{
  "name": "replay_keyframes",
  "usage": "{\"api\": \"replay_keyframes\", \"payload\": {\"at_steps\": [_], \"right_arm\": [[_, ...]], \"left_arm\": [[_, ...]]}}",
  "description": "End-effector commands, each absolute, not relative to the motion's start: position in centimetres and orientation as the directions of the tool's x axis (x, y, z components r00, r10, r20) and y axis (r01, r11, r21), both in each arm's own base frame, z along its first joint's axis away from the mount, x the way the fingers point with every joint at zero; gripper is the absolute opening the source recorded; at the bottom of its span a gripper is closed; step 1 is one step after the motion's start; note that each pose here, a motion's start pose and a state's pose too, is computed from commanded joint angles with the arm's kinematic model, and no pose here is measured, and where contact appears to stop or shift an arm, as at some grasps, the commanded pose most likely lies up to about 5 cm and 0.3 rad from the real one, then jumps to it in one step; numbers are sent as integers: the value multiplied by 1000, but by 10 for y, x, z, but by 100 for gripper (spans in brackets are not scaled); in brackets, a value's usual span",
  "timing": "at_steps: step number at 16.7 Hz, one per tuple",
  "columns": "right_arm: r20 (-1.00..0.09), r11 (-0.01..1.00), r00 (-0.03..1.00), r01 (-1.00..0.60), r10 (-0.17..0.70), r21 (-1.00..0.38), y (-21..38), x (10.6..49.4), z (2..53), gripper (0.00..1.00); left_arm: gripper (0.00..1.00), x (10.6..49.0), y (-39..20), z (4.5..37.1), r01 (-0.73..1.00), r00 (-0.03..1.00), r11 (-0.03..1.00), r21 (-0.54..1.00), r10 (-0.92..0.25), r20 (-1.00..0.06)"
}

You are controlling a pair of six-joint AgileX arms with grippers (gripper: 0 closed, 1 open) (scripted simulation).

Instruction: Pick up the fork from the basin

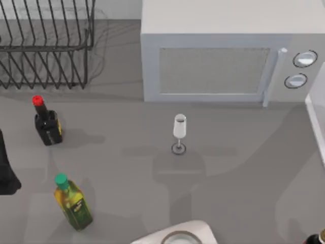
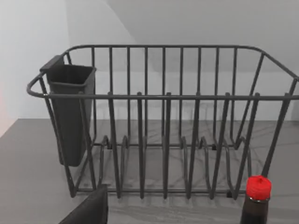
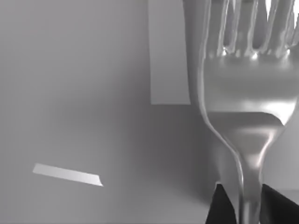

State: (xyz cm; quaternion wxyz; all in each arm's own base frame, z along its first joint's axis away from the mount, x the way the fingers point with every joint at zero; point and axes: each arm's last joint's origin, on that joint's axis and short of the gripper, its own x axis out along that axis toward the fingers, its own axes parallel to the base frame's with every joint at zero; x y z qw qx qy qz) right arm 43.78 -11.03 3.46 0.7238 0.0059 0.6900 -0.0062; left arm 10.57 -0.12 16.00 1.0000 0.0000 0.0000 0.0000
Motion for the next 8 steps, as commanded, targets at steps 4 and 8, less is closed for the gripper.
{"api": "replay_keyframes", "payload": {"at_steps": [4,8], "right_arm": [[-999,1000,54,17,-2,-1,-112,444,58,0],[-1000,1000,29,17,4,5,-113,445,120,0]], "left_arm": [[100,106,-1,160,0,1000,1000,0,0,0],[100,106,-1,160,0,1000,1000,0,0,0]]}}
